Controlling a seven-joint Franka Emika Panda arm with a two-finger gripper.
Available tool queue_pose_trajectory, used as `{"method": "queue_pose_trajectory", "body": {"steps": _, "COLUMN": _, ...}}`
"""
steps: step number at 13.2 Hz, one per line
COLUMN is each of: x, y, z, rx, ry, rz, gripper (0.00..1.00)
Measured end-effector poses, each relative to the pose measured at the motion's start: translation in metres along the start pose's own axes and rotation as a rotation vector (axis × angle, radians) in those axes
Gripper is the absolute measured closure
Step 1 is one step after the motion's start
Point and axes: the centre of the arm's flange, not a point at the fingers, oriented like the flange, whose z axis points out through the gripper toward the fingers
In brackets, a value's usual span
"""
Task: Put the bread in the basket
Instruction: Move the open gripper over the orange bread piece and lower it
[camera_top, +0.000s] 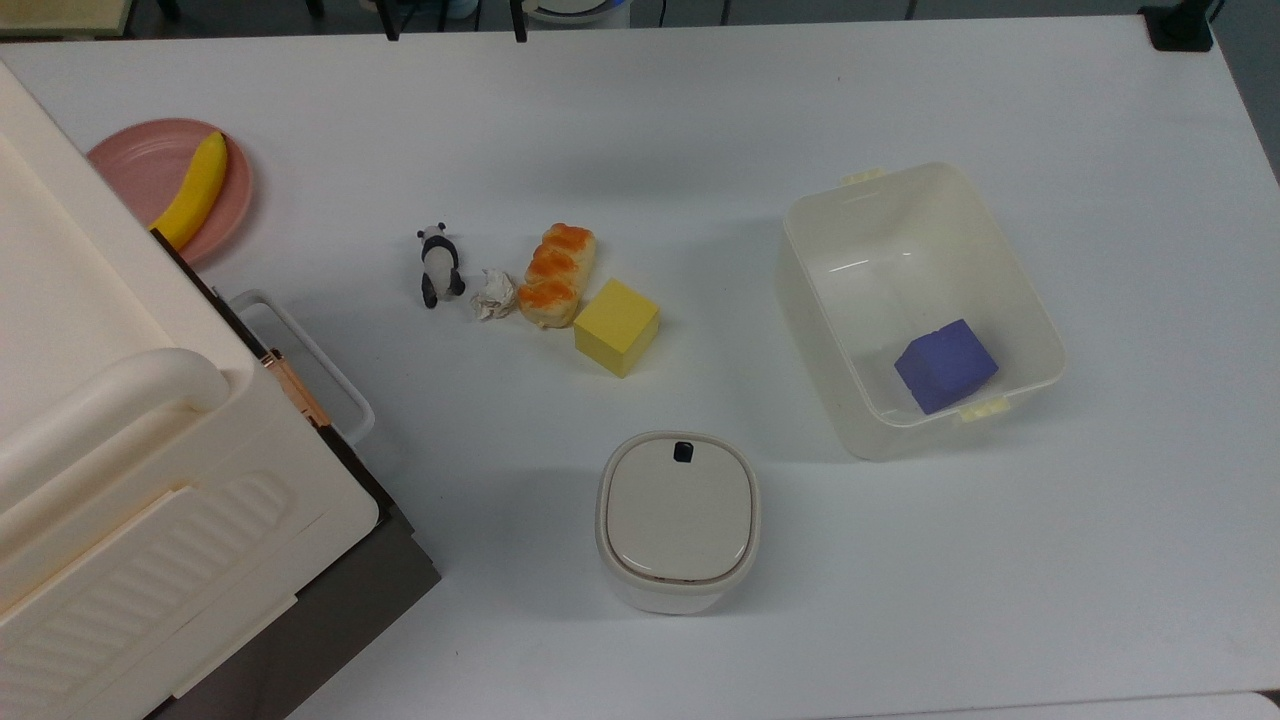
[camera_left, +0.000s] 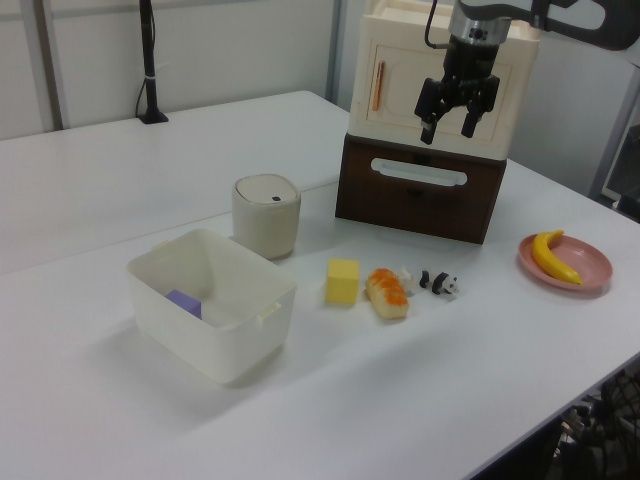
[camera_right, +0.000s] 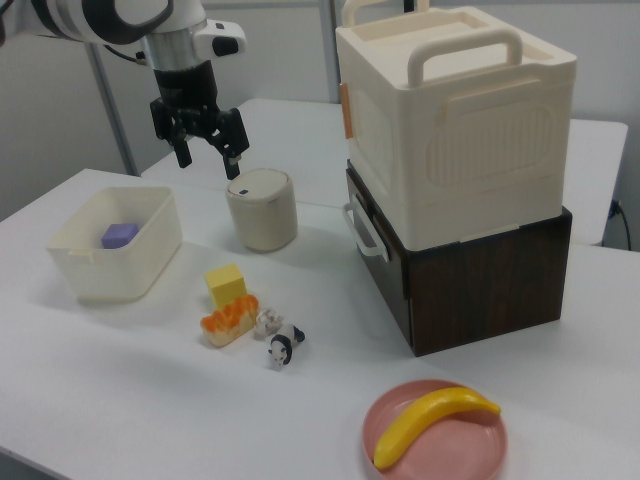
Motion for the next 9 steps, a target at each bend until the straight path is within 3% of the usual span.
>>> {"method": "queue_pose_trajectory", "body": {"steps": 5, "x": 0.013, "y": -0.043, "z": 0.063, "rx": 0.02, "ry": -0.045, "rz": 0.016, "gripper": 0.0}}
{"method": "queue_pose_trajectory", "body": {"steps": 9, "x": 0.013, "y": -0.028, "z": 0.056, "rx": 0.02, "ry": -0.029, "rz": 0.041, "gripper": 0.0}}
